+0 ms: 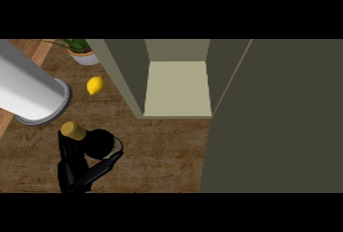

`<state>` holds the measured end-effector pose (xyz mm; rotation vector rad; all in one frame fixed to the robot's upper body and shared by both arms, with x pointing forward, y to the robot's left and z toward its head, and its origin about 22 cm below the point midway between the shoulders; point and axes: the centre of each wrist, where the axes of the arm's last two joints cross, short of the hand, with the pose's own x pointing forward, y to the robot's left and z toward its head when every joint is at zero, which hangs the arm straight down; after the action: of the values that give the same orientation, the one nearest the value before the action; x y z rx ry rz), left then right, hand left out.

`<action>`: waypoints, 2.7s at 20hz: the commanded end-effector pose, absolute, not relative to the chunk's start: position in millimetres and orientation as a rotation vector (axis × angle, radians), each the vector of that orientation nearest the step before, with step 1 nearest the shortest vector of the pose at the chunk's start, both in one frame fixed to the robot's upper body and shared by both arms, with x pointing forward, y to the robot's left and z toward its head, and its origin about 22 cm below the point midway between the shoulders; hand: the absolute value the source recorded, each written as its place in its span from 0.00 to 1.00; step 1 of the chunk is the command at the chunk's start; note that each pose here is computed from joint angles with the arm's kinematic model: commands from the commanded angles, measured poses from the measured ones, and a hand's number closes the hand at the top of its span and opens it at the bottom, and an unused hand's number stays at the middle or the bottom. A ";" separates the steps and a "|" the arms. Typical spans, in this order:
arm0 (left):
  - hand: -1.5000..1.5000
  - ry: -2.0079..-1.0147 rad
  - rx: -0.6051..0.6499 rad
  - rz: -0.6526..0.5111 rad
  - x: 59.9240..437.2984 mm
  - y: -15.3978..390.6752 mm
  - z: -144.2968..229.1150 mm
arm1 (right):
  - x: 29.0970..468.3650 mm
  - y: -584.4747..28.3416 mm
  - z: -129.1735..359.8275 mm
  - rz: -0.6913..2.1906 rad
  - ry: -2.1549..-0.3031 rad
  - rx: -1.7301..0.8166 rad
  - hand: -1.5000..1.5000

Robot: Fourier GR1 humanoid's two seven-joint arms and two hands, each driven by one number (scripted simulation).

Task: Pick up the wine, place it into the cabinet and close the cabinet

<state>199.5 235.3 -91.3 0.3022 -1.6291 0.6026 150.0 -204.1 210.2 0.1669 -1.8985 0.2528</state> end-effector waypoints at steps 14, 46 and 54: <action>1.00 -1.691 0.162 0.630 213.3 244.1 -112.6 | 127.7 -219.0 227.8 0.276 -1.938 0.186 0.00; 1.00 -1.956 -0.204 0.041 242.9 304.0 -21.2 | 122.8 -212.1 213.1 0.275 -1.923 0.194 0.00; 1.00 -1.930 -0.251 -0.019 231.1 251.5 34.2 | 128.4 -217.2 212.0 0.245 -1.919 0.178 0.00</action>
<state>237.3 271.1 8.8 -0.2427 -1.9277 0.0162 151.4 -212.3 205.2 0.1271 -1.8928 0.2415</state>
